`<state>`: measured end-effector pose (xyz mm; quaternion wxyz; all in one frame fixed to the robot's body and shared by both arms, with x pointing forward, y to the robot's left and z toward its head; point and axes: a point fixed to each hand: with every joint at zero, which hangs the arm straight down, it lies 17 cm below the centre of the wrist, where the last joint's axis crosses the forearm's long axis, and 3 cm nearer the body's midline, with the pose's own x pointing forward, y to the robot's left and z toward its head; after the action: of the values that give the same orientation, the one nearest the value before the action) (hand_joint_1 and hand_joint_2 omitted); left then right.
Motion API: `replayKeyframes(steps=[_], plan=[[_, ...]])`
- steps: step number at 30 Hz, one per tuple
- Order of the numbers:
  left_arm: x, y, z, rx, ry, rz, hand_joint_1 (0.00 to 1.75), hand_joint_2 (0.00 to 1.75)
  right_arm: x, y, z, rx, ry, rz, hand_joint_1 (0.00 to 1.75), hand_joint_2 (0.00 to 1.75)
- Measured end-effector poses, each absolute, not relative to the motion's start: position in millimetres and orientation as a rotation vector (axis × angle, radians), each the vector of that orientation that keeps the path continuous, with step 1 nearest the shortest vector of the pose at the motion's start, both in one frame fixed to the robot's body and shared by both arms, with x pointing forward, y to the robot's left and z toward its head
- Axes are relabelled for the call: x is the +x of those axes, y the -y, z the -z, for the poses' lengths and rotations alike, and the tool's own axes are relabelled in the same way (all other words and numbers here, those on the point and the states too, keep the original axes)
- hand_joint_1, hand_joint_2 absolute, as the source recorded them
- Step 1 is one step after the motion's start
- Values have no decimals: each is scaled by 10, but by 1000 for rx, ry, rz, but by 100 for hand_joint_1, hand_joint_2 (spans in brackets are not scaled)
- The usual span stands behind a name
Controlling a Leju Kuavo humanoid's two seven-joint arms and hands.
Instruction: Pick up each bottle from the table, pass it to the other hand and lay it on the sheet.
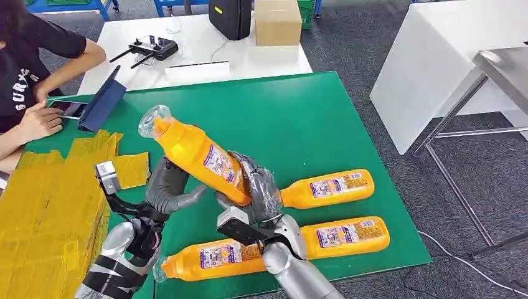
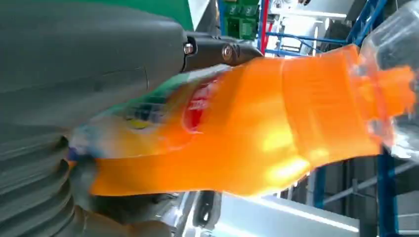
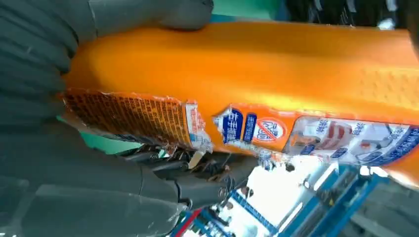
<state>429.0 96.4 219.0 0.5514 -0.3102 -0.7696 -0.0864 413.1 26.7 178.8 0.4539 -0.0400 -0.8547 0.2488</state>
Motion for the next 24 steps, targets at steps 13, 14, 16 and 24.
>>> replayKeyframes(steps=[13,14,16,24], plan=[[4315,-1002,-2200,-789,1799,153,0,175,4043,-528,-1493,-77,2056,-773,175,175],[4314,-1005,-2204,-794,1799,149,0,175,4040,-535,-1480,-74,2052,-776,175,175],[4315,-1015,-2216,-805,1798,137,0,175,4043,-542,-1459,-71,2045,-782,175,175],[4322,-1049,-2239,-817,1803,117,175,175,4044,-531,-1354,-65,2015,-788,175,175]])
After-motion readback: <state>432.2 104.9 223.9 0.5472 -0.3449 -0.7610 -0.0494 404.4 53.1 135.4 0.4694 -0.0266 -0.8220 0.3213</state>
